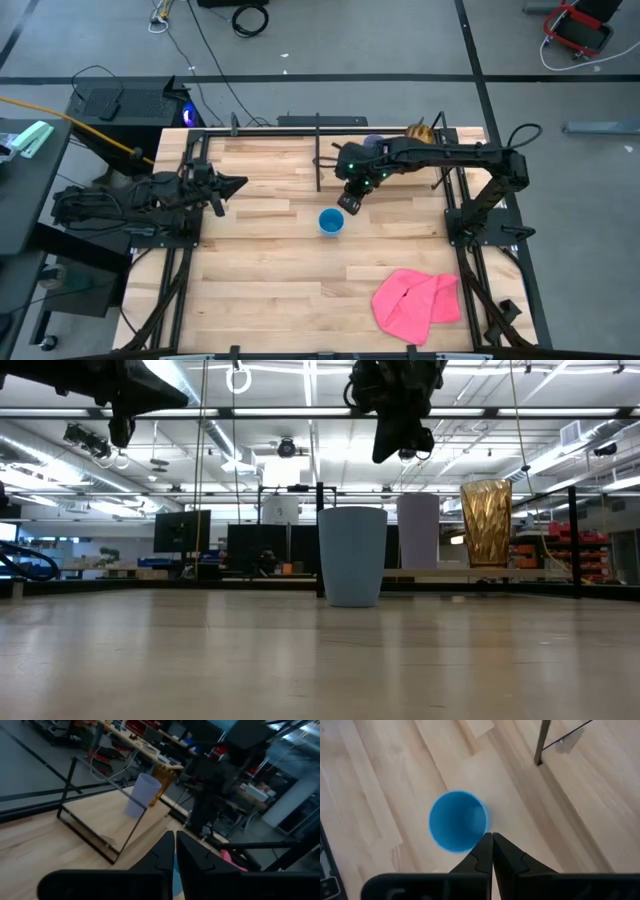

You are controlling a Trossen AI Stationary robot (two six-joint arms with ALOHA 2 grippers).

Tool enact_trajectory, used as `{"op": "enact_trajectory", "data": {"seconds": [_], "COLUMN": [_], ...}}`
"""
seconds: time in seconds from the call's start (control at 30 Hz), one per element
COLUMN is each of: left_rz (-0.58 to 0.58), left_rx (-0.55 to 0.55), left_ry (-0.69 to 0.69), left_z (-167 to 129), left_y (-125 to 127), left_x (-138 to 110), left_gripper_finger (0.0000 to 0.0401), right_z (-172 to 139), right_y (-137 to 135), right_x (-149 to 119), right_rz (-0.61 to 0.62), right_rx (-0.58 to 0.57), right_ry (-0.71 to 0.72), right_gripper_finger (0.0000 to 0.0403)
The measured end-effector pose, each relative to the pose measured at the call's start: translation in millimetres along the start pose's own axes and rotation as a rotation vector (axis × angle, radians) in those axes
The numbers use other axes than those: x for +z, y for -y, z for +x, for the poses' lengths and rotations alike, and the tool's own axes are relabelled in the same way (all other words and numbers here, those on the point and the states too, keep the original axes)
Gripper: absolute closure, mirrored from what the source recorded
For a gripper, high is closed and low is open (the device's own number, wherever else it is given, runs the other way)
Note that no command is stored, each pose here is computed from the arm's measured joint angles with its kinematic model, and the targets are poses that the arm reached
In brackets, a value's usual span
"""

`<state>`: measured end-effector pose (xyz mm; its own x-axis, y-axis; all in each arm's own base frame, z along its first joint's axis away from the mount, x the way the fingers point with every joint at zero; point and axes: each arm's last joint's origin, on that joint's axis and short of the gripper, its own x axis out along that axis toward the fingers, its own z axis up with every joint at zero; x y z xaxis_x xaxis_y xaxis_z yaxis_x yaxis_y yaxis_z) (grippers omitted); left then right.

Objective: Stack small to large cups/mugs on shelf
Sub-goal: Put the blue cup on the shelf

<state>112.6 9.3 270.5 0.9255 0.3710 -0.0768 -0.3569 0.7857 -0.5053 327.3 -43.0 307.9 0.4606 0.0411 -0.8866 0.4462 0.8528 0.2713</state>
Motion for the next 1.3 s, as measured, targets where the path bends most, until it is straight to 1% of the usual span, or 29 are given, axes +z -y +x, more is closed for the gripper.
{"op": "enact_trajectory", "data": {"seconds": [0.17, 0.33, 0.47, 0.6, 0.87, 1.1, 1.2, 1.3], "left_rz": [0.005, 0.002, 0.002, 0.0, 0.006, 0.006, 0.007, 0.0], "left_rx": [0.012, 0.013, 0.015, 0.015, 0.023, 0.024, 0.025, 0.026], "left_ry": [-0.015, -0.015, -0.015, -0.015, -0.027, -0.029, -0.032, -0.033], "left_z": [0.0, 0.0, 0.0, 0.0, -0.1, -0.1, -0.1, -0.1], "left_y": [-1.1, -1.2, -1.2, -1.3, -2.1, -2.2, -2.3, -2.4], "left_x": [-1.6, -1.7, -1.7, -1.7, -3.0, -3.1, -3.4, -3.5], "left_gripper_finger": [0.0367, 0.038, 0.0391, 0.0393, 0.0373, 0.0389, 0.0393, 0.0388], "right_z": [12.0, 27.7, 43.7, 57.6, 62.8, 63.3, 68.7, 77.2], "right_y": [-13.8, -22.8, -22.8, -21.4, -22.1, -22.3, -21.9, -21.5], "right_x": [-5.5, -8.3, -7.0, -6.6, -5.1, -4.4, -4.4, -4.2], "right_rz": [-0.039, -0.059, -0.06, -0.058, -0.052, -0.053, -0.044, -0.041], "right_rx": [-0.018, -0.055, -0.082, -0.101, -0.097, -0.101, -0.108, -0.109], "right_ry": [-0.026, -0.045, -0.069, -0.101, -0.096, -0.086, -0.096, -0.111], "right_gripper_finger": [0.0384, 0.037, 0.0351, 0.0339, 0.0337, 0.0337, 0.0337, 0.0336]}}
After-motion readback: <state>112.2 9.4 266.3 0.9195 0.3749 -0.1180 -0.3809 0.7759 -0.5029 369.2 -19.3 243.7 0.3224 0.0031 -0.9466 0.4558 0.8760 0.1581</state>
